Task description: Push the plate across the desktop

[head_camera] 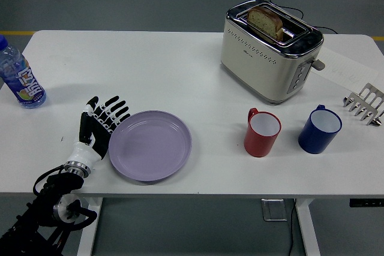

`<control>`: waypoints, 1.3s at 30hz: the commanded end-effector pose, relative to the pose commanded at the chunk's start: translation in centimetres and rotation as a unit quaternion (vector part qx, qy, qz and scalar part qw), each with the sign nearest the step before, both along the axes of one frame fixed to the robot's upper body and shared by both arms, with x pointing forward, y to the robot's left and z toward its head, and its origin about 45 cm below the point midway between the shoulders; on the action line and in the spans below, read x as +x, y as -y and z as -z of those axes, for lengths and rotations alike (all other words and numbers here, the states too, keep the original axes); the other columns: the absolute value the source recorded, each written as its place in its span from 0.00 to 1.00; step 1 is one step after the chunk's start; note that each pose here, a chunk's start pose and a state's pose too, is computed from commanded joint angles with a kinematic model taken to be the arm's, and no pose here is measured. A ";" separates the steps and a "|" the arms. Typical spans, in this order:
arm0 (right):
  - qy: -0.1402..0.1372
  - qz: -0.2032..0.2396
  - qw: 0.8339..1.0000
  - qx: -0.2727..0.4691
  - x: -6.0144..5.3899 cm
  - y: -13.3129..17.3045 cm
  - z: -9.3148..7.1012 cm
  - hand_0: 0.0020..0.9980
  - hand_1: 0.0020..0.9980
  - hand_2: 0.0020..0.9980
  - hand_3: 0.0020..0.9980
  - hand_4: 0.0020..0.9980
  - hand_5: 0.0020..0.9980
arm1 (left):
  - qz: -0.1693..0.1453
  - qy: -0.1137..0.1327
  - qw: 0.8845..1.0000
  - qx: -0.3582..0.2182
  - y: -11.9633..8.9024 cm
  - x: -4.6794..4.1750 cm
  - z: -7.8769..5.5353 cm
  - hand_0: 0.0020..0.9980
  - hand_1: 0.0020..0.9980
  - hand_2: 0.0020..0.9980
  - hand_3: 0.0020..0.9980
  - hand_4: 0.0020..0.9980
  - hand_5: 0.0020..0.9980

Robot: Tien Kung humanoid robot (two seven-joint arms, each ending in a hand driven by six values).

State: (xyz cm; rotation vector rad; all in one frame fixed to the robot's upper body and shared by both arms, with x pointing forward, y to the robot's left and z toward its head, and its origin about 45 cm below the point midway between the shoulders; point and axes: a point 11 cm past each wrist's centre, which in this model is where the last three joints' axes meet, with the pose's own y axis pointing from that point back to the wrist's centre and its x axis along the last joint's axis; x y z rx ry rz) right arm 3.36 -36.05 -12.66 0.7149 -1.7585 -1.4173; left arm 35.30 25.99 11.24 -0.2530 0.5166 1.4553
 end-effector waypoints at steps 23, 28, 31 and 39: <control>0.006 -0.001 1.000 -0.003 0.6 0.3 -0.1 0.59 0.53 0.61 0.61 0.33 0.55 | 0.049 -0.004 0.999 0.000 3.4 0.00 0.2 0.76 0.76 0.72 0.69 0.58 1.00; 0.008 -0.002 1.000 -0.003 0.7 0.3 -0.1 0.59 0.53 0.61 0.61 0.33 0.55 | 0.062 -0.004 0.998 0.002 4.2 -0.04 0.2 0.76 0.76 0.72 0.69 0.58 1.00; 0.008 -0.002 1.000 -0.003 0.8 0.3 -0.1 0.59 0.53 0.61 0.61 0.34 0.55 | 0.066 -0.005 0.998 0.002 4.4 -0.06 0.2 0.76 0.76 0.72 0.69 0.58 1.00; 0.007 -0.003 1.000 -0.004 0.8 0.3 -0.2 0.59 0.53 0.61 0.61 0.34 0.55 | 0.074 -0.003 0.997 0.004 5.0 0.05 0.1 0.76 0.76 0.72 0.69 0.58 1.00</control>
